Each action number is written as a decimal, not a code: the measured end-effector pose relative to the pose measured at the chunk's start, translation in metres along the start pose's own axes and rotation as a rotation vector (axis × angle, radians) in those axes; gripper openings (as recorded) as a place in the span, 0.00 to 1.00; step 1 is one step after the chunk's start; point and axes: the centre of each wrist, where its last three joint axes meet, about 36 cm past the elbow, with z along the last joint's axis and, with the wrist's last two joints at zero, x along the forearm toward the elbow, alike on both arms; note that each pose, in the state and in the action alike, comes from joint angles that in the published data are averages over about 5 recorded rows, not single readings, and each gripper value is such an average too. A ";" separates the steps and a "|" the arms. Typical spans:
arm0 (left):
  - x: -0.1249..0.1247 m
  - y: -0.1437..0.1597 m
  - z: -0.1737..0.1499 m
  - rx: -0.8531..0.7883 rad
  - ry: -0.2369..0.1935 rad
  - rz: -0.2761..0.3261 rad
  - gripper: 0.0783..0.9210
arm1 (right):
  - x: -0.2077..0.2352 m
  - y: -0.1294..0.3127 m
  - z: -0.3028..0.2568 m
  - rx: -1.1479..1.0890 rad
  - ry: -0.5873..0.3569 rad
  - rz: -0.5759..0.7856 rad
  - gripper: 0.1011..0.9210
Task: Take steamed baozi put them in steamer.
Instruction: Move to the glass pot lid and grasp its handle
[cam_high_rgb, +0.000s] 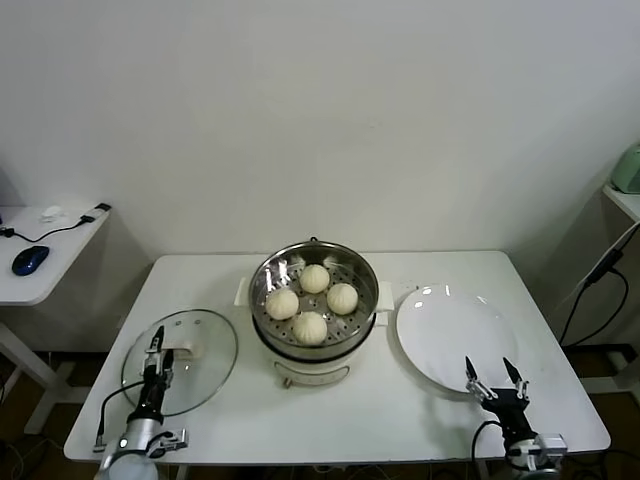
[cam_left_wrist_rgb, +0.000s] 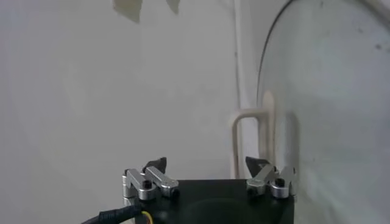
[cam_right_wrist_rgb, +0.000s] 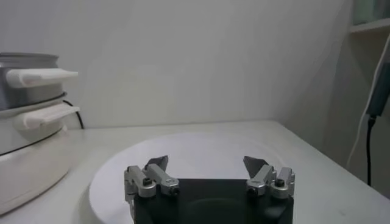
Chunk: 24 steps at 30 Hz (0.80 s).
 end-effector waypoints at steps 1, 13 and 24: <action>0.000 -0.001 0.000 -0.001 -0.001 0.003 0.81 | 0.000 0.000 0.000 0.000 0.000 0.000 0.88; -0.002 -0.006 0.002 -0.007 -0.032 0.029 0.40 | -0.001 0.003 -0.001 0.001 0.002 -0.006 0.88; -0.004 -0.005 0.002 0.016 -0.018 0.034 0.08 | -0.003 0.004 -0.003 -0.002 -0.006 -0.010 0.88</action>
